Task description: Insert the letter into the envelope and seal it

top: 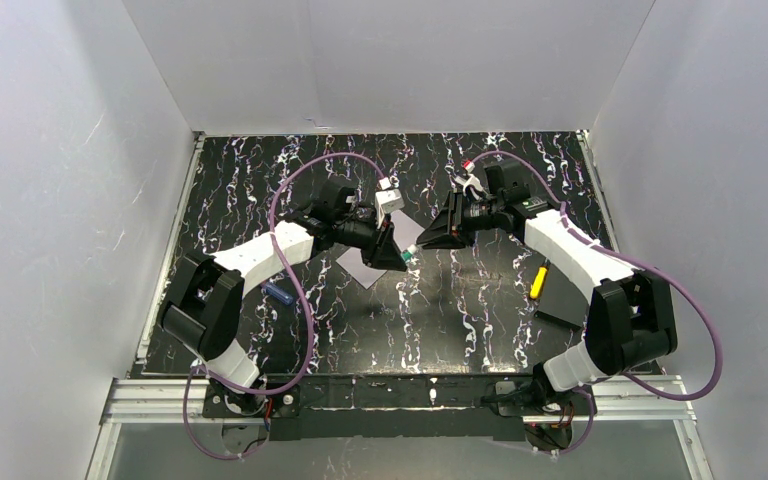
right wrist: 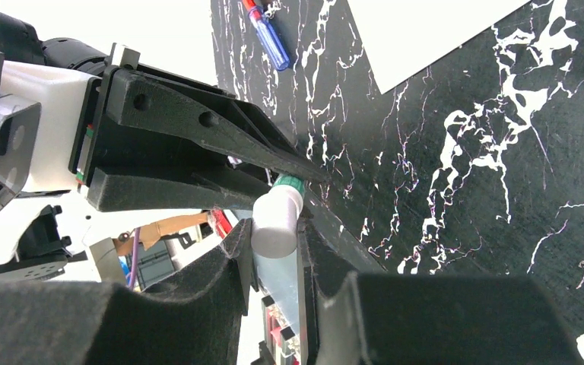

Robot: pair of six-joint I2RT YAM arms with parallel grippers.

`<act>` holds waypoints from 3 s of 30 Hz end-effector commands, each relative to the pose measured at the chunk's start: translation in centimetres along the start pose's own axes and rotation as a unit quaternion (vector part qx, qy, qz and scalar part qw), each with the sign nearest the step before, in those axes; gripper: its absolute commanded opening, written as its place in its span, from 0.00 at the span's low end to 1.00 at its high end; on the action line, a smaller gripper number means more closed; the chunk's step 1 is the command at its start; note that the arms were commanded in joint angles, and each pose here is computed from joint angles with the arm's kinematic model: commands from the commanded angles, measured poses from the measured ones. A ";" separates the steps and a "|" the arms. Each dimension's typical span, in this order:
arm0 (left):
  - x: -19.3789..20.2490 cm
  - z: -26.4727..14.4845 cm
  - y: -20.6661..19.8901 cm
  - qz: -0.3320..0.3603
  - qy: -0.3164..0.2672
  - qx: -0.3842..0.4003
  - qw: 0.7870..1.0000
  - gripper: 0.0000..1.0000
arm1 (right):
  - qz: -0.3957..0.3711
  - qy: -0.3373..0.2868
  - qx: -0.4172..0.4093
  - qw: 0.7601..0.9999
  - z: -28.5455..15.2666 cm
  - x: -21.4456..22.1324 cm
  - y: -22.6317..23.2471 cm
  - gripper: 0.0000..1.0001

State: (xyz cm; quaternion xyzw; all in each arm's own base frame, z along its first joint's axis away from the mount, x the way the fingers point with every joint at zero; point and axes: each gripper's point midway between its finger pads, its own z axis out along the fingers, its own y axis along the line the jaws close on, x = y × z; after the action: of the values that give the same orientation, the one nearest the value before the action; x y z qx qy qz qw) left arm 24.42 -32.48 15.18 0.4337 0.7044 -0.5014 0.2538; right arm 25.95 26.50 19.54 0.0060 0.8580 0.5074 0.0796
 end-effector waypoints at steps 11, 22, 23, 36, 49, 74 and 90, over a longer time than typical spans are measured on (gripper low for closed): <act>-2.5 -0.8 -1.3 0.039 -0.018 0.001 0.999 0.00 | -0.009 0.015 0.000 1.000 -0.1 0.9 0.2 0.01; -3.3 -0.7 -2.1 0.038 -0.036 0.020 0.998 0.00 | -0.010 0.009 -0.019 1.000 0.5 0.6 0.9 0.01; -3.4 -0.7 -2.2 0.039 -0.036 0.022 0.998 0.00 | -0.009 0.009 -0.021 1.000 0.5 0.5 1.0 0.01; -1.8 -1.1 -2.5 0.070 0.020 0.033 0.997 0.00 | -0.022 0.065 -0.030 0.997 0.5 2.3 0.8 0.01; -2.1 -0.4 -1.7 0.150 0.050 0.013 0.987 0.00 | -0.043 0.149 -0.016 0.988 1.7 5.6 -0.1 0.01; -2.0 -1.4 -0.8 0.101 -0.019 -0.060 0.993 0.00 | -0.147 -0.093 0.076 0.982 -1.4 -2.7 4.3 0.58; -4.2 -1.5 -1.0 0.096 -0.047 -0.046 0.993 0.00 | -0.160 -0.057 0.059 0.984 -1.4 -1.5 4.8 0.57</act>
State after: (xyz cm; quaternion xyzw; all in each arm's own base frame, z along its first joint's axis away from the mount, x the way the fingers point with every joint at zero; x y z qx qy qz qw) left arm 25.65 -32.25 17.28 0.4580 0.6936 -0.4435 0.3353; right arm 27.46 26.98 23.60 -0.0833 0.8823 0.4131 0.2095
